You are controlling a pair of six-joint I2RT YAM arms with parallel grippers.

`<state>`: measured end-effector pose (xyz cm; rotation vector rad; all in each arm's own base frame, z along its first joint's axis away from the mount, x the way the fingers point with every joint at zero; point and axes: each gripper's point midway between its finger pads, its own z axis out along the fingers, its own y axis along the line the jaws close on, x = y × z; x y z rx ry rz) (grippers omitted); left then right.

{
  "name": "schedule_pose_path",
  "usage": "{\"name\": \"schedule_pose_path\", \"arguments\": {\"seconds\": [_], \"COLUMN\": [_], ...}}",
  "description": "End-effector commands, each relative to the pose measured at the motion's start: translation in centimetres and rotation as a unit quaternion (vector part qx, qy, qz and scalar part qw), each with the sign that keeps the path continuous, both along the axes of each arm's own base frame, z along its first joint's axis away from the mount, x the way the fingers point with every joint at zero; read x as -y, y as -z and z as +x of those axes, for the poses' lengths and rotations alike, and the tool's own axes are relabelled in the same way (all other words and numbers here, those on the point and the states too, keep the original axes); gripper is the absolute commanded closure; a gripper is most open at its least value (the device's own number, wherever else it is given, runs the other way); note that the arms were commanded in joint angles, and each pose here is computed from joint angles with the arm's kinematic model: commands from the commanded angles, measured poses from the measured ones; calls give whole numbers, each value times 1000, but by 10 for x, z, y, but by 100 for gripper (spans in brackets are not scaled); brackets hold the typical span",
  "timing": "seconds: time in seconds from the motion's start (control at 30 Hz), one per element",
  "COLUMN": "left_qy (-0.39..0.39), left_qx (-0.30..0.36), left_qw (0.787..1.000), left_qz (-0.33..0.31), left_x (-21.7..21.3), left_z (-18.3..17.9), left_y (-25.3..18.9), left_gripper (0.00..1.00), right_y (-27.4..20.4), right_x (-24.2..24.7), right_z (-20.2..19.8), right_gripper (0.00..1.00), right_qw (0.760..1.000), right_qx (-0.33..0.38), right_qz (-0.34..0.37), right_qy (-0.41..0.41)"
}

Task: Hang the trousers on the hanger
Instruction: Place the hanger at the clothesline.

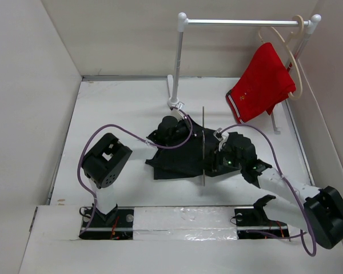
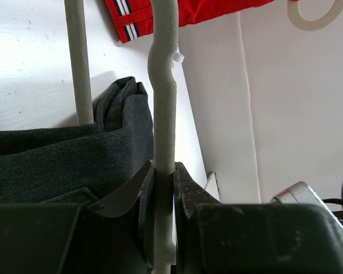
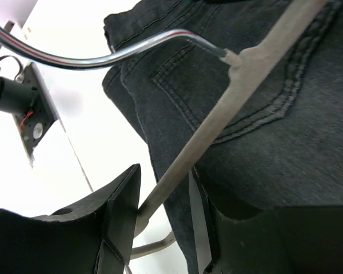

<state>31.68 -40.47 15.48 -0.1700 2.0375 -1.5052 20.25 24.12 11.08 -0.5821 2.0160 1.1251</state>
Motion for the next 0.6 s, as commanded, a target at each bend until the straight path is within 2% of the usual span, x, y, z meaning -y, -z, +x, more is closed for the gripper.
{"name": "schedule_pose_path", "arguments": {"seconds": [0.0, 0.13, 0.2, 0.23, 0.37, 0.4, 0.43, 0.57], "left_qy": [14, 11, 21, 21, 18, 18, 26, 28], "left_qx": [60, 61, 59, 60, 59, 60, 60, 64], "left_qw": [993, 992, 992, 992, 992, 992, 992, 992], "left_qz": [-96, -105, -107, -108, -108, -109, -110, -101], "left_x": [3, 2, 4, 4, -2, -2, -1, -4], "left_z": [1, 0, -1, -2, 3, 4, 1, 3], "left_y": [-76, -79, -79, -79, -79, -80, -80, -81], "left_gripper": [100, 100, 100, 100, 100, 100, 100, 100], "right_y": [-12, -7, -12, -14, -32, -29, -39, -61], "right_x": [-12, -16, -16, -16, -9, -7, -6, 1], "right_z": [-2, -9, -8, -8, -7, -4, -4, -6], "right_gripper": [55, 59, 69, 78, 95, 95, 100, 100], "right_qw": [999, 998, 998, 998, 997, 998, 996, 994], "right_qx": [17, 9, 12, 14, 40, 37, 52, 70], "right_qz": [24, 31, 44, 47, 60, 58, 65, 87], "right_qy": [-34, -59, -49, -48, -21, -12, -9, -8]}}
